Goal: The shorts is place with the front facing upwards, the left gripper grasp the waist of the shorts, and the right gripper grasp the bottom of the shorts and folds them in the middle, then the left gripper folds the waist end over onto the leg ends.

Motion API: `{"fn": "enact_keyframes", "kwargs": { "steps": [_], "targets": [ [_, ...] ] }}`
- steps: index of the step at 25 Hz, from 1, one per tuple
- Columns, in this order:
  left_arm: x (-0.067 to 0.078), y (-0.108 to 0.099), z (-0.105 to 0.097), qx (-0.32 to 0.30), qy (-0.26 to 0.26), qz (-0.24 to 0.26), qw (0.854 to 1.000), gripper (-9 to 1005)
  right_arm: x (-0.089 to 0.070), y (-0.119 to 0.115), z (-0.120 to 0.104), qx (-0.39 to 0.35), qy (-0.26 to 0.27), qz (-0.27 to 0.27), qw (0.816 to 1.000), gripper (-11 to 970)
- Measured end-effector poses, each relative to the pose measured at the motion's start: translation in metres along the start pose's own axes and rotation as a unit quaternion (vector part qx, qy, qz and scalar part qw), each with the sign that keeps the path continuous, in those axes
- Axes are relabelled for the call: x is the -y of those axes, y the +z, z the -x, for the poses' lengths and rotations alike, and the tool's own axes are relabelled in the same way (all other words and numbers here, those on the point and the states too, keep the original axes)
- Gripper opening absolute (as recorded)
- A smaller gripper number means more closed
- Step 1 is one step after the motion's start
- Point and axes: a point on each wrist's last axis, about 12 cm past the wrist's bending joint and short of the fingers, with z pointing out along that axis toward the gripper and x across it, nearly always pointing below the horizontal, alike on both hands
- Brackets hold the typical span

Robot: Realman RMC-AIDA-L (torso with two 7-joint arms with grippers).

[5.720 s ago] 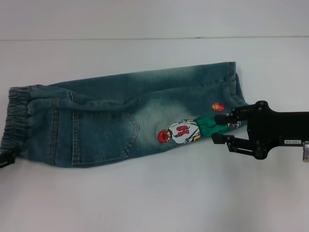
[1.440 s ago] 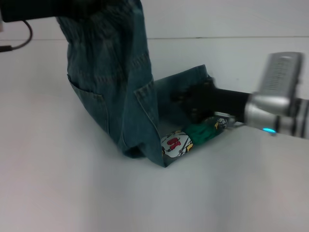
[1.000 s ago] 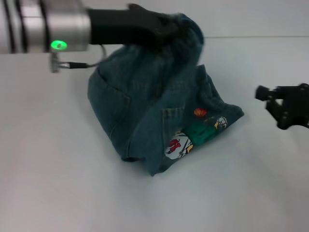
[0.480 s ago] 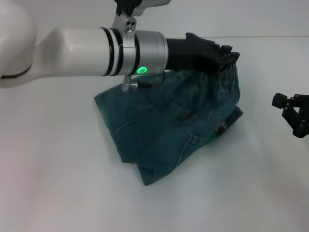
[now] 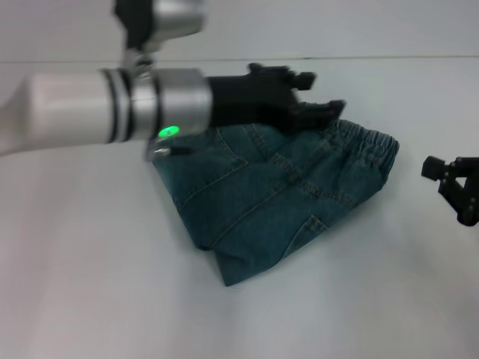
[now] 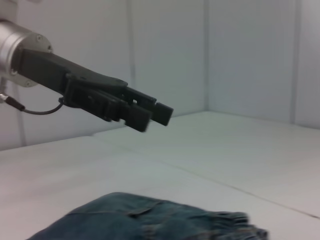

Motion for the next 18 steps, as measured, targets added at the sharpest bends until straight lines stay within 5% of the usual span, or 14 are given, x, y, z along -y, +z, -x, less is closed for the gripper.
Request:
{"fn": "enact_keyframes", "kwargs": {
  "steps": [5, 10, 12, 18],
  "targets": [
    [-0.002, -0.056, -0.034, 0.04, -0.015, -0.031, 0.999, 733, -0.007, -0.001, 0.003, -0.011, -0.018, 0.048, 0.999, 6],
    [0.008, -0.121, -0.09, 0.086, -0.014, -0.024, 0.996, 919, -0.015, -0.004, 0.004, -0.025, -0.03, 0.094, 0.995, 7],
    [0.015, -0.143, -0.11, 0.108, -0.018, -0.031, 0.994, 919, -0.018, -0.005, 0.004, -0.03, -0.032, 0.112, 0.993, 7],
    [0.042, -0.189, -0.154, 0.105, -0.016, -0.03, 0.994, 919, -0.026, -0.009, 0.009, -0.05, -0.034, 0.167, 0.984, 267]
  ]
}}
